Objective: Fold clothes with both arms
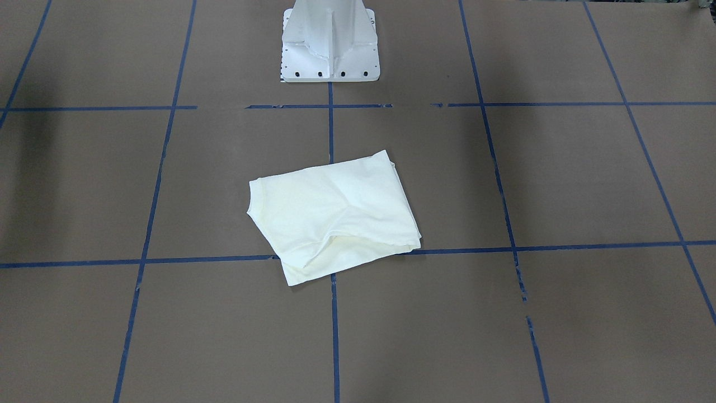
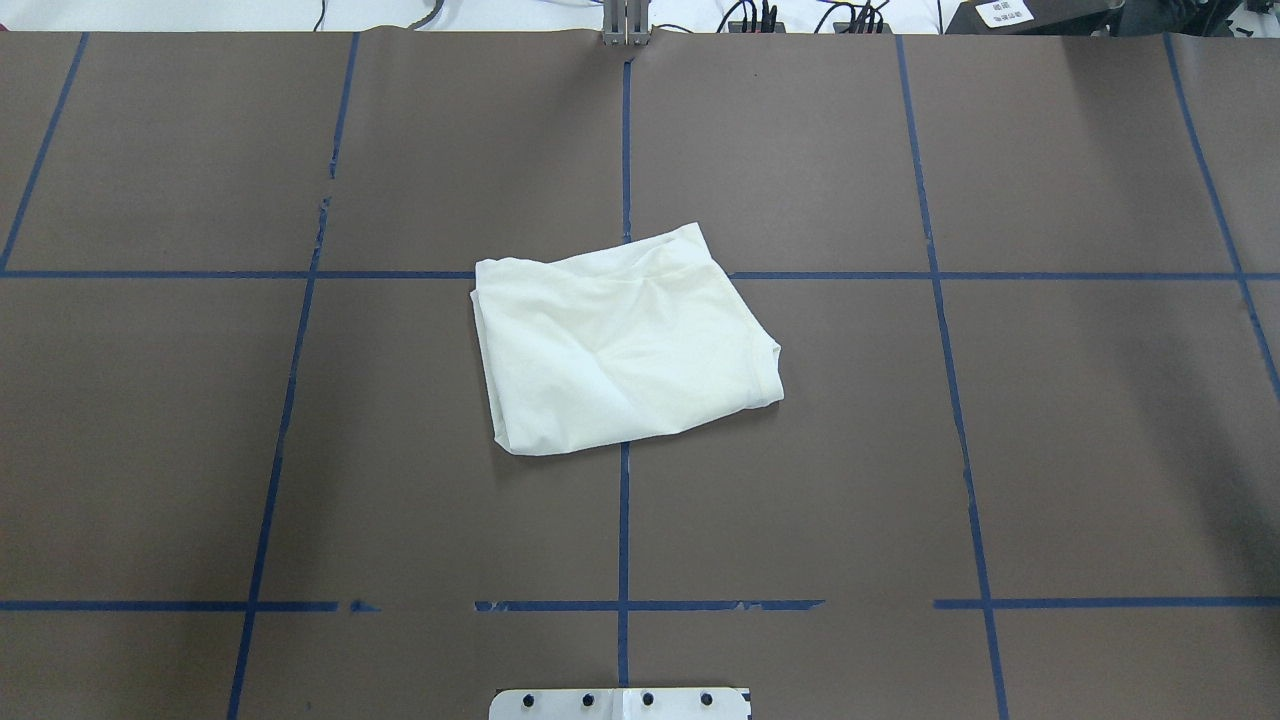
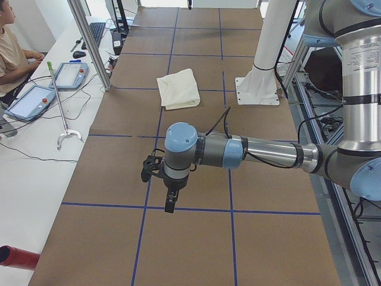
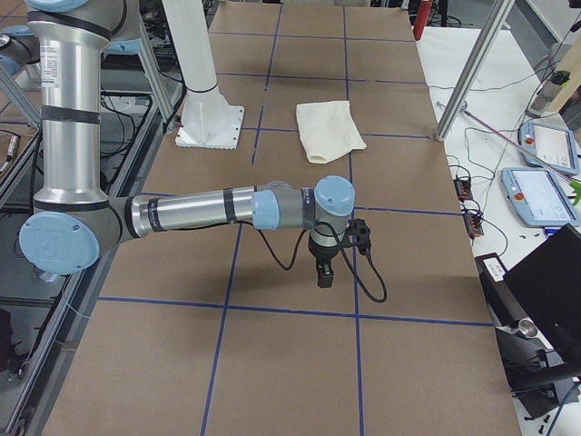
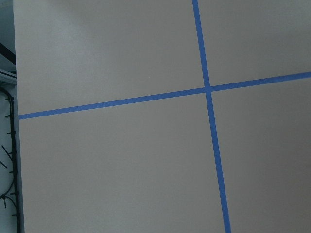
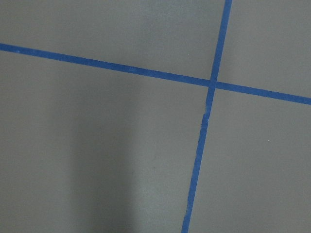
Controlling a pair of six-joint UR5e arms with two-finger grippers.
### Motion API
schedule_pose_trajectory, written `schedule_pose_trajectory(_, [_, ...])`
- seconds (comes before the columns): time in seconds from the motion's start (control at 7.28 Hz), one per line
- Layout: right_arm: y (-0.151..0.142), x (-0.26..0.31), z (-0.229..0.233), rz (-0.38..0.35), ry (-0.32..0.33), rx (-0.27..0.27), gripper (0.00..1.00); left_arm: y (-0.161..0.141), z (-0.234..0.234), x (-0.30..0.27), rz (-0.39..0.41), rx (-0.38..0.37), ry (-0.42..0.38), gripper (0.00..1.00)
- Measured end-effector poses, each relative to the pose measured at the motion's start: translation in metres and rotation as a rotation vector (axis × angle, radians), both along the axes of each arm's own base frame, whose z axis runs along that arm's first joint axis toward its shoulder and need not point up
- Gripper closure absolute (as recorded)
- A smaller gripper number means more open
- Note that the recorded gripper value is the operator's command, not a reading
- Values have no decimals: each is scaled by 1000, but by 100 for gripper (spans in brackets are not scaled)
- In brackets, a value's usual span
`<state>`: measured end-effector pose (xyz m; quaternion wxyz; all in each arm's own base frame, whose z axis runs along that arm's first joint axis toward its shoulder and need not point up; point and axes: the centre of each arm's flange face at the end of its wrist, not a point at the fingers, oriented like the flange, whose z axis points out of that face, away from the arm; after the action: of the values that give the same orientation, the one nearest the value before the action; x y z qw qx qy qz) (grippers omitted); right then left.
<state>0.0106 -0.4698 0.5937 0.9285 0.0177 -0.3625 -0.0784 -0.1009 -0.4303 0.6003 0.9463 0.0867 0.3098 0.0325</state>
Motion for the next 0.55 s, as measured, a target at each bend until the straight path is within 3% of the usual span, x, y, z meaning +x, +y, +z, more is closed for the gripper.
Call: schedule_pose_trajectory(0.55, [4,0,14,6,-9,-34,0,2,9,1,2,-16,3,0])
